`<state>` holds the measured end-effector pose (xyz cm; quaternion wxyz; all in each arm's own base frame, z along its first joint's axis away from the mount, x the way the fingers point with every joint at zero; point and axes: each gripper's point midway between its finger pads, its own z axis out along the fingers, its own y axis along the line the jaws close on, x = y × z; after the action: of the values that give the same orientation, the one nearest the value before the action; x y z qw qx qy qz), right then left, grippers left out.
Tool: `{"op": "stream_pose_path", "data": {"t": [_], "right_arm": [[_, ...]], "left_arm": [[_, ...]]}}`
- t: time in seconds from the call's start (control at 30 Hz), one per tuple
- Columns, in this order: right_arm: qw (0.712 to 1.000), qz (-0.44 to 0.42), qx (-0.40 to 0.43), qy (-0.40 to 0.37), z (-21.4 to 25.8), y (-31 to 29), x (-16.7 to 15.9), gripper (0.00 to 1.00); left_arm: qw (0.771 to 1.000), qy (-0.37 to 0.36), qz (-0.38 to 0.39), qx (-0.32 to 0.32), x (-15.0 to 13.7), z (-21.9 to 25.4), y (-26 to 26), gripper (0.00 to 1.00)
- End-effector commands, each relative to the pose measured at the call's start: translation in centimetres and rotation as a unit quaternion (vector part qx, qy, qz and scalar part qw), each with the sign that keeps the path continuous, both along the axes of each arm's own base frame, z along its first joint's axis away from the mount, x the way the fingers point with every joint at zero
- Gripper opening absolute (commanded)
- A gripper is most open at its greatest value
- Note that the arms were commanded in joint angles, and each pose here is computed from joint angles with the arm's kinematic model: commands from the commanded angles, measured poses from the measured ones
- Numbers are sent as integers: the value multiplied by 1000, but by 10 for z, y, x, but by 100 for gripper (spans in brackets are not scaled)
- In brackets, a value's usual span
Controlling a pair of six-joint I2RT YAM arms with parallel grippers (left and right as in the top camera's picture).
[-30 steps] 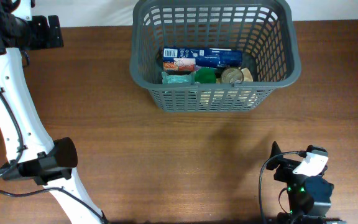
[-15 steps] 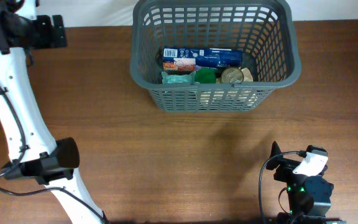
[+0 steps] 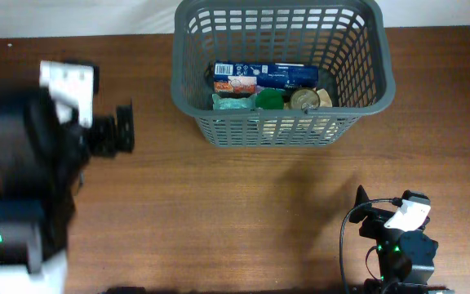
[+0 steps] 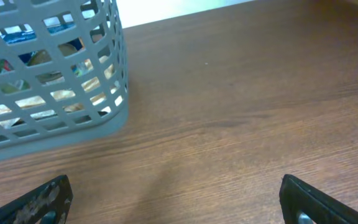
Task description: Pack container
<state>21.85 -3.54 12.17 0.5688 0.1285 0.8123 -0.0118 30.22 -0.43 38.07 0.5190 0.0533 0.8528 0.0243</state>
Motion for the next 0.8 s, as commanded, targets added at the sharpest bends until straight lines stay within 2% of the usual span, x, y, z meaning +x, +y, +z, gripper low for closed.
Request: {"op": "stream_pose_path", "data": {"t": [0.0, 0.13, 0.23, 0.3, 0.57, 0.77], "right_arm": [[1000, -1, 4, -2, -2, 0, 0, 99], [1000, -1, 4, -2, -2, 0, 0, 99], [1000, -1, 5, -2, -2, 0, 0, 99], [1000, -1, 5, -2, -2, 0, 0, 99], [1000, 0, 5, -2, -2, 0, 0, 99], [1000, -1, 5, -2, -2, 0, 0, 99]], "left_arm": [[994, -108, 2, -5, -34, -8, 1, 99], [982, -188, 2, -7, -64, -40, 1, 99], [981, -193, 2, -6, -78, -81, 1, 99], [980, -198, 2, -6, -77, -111, 1, 99], [962, -273, 1, -7, -58, -163, 1, 99], [966, -259, 1, -7, -56, -193, 1, 99]]}}
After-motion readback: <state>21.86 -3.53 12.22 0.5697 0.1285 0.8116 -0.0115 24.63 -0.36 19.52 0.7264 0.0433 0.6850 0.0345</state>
